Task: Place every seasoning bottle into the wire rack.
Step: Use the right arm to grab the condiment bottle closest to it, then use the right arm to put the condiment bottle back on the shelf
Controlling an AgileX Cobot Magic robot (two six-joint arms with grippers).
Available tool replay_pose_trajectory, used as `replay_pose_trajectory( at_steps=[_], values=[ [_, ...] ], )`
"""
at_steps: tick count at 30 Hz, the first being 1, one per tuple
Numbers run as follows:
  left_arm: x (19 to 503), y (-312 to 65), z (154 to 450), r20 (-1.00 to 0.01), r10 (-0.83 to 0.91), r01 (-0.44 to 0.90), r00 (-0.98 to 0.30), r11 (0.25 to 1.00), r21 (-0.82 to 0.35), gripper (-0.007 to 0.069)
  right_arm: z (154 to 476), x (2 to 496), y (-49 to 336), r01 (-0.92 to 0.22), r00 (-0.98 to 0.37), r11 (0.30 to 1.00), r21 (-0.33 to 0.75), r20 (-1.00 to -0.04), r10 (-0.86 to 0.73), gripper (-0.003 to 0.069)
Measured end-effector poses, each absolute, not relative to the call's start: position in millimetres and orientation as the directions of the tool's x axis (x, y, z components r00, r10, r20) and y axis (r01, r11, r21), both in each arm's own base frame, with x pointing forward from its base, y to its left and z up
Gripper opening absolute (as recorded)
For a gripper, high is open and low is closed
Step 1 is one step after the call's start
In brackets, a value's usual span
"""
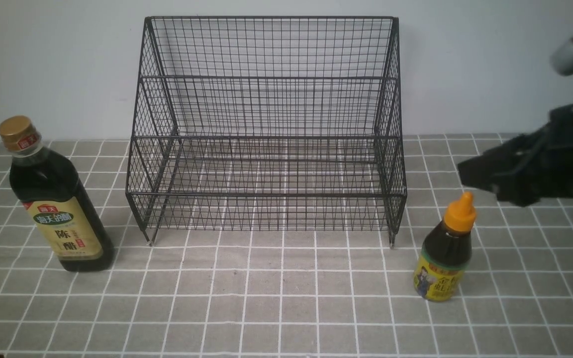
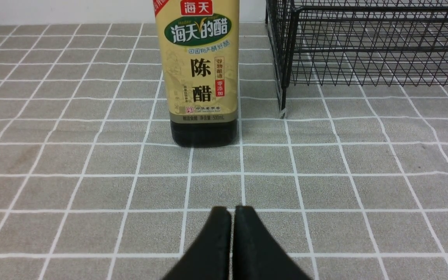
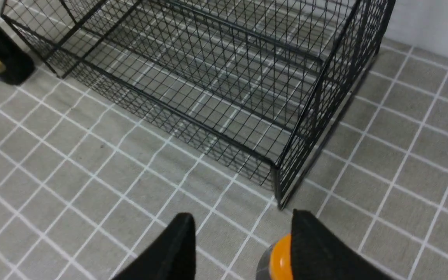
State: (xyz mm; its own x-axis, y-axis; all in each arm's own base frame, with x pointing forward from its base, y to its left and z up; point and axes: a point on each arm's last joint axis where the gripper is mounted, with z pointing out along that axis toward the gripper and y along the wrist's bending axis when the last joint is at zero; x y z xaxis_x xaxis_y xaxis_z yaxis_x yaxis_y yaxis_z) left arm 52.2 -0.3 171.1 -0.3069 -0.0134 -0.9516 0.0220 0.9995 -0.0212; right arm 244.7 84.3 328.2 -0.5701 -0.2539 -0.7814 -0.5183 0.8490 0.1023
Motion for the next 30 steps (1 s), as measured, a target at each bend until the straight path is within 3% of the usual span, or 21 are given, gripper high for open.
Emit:
replay_pose_trajectory(
  at_steps=[7, 15, 19, 21, 22, 27, 30],
  values=[
    [52.2, -0.3, 171.1, -0.952, -0.013, 0.022, -0.307, 1.000, -0.021, -0.0010, 303.3, 265.0, 85.2, -0.443, -0.646, 0.892, 0.088, -0.721, -0.251, 0.0500],
    [52.2, -0.3, 171.1, -0.952, -0.013, 0.022, -0.307, 1.000, -0.021, -0.0010, 271.8, 278.7, 88.0, -0.403, -0.753, 0.905, 0.133, -0.610, -0.246, 0.0512],
    [52.2, -0.3, 171.1, -0.952, -0.013, 0.022, -0.307, 1.000, -0.021, -0.0010, 255.0, 284.5, 90.0, -0.399, -0.793, 0.905, 0.148, -0.552, -0.260, 0.0437],
    [52.2, -0.3, 171.1, -0.952, -0.013, 0.022, -0.307, 1.000, -0.021, -0.0010, 249.0, 287.1, 90.5, -0.401, -0.801, 0.904, 0.147, -0.536, -0.267, 0.0321],
    [52.2, -0.3, 171.1, -0.952, -0.013, 0.022, -0.307, 1.000, -0.021, -0.0010, 250.6, 288.6, 90.3, -0.406, -0.792, 0.904, 0.136, -0.546, -0.273, 0.0297],
    [52.2, -0.3, 171.1, -0.952, -0.013, 0.022, -0.307, 1.000, -0.021, -0.0010, 262.3, 290.0, 92.1, -0.423, -0.791, 0.895, 0.143, -0.540, -0.288, 0.0300],
    [52.2, -0.3, 171.1, -0.952, -0.013, 0.022, -0.307, 1.000, -0.021, -0.0010, 299.5, 289.1, 94.2, -0.466, -0.757, 0.875, 0.134, -0.572, -0.316, 0.0300]
  ],
)
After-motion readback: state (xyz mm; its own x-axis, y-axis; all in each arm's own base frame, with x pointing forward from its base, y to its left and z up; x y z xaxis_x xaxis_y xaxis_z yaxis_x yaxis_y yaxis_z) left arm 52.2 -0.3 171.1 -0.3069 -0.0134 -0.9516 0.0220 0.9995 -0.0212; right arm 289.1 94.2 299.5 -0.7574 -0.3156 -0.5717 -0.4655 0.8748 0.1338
